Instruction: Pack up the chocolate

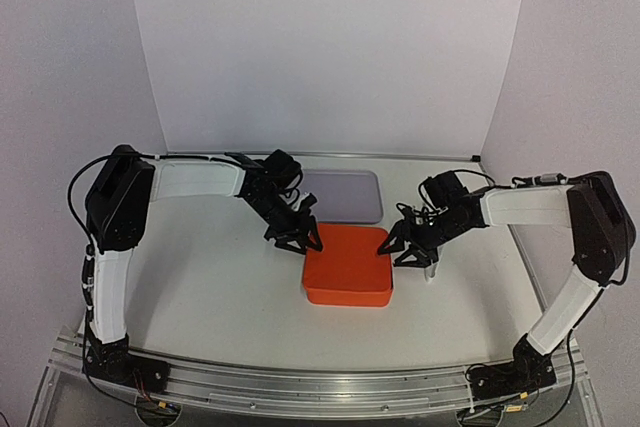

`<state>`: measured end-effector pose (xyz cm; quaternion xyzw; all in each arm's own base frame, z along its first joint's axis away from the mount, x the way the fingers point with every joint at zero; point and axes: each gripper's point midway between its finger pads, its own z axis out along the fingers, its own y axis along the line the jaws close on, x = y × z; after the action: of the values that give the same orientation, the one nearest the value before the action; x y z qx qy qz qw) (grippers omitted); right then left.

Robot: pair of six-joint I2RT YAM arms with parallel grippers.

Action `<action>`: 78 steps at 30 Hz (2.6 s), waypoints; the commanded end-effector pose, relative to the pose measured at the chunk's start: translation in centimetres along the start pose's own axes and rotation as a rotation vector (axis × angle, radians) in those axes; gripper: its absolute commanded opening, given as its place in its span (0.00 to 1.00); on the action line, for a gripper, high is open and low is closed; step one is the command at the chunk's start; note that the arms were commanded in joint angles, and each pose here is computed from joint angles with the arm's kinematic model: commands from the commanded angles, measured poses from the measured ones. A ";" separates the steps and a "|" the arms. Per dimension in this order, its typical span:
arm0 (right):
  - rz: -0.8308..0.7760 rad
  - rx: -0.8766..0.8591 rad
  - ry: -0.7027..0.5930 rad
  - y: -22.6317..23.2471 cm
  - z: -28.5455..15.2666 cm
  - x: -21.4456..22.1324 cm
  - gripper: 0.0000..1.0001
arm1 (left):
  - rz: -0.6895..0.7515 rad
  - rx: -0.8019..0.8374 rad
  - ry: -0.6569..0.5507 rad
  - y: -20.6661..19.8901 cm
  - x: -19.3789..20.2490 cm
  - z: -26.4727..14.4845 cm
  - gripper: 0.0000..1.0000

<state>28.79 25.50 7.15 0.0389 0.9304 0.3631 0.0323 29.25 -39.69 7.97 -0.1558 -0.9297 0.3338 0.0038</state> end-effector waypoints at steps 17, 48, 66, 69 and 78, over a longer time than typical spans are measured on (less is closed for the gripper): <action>-0.056 0.004 0.002 1.9 1.1 -0.7 0.57 | -0.006 -0.098 0.035 -0.6 -0.2 1.4 0.43; -0.137 0.101 -0.055 1.6 -0.8 -1.5 0.66 | -0.013 -0.132 -0.148 0.0 -3.8 -1.9 0.91; -0.130 0.134 -0.035 0.8 1.4 -3.1 0.62 | -0.061 -0.038 -0.174 1.8 -5.3 -1.0 0.79; -0.122 0.156 -0.051 0.5 1.7 -3.8 0.60 | -0.070 -0.034 -0.172 2.1 -5.6 -0.8 0.76; -0.056 0.126 -0.034 0.7 3.0 -4.3 0.48 | -0.085 -0.001 -0.144 2.1 -5.9 0.5 0.66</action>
<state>32.57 26.84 5.38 0.0088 0.9544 0.2935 0.0545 34.67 -39.38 6.38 -0.0910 -0.9402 0.3251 -0.0451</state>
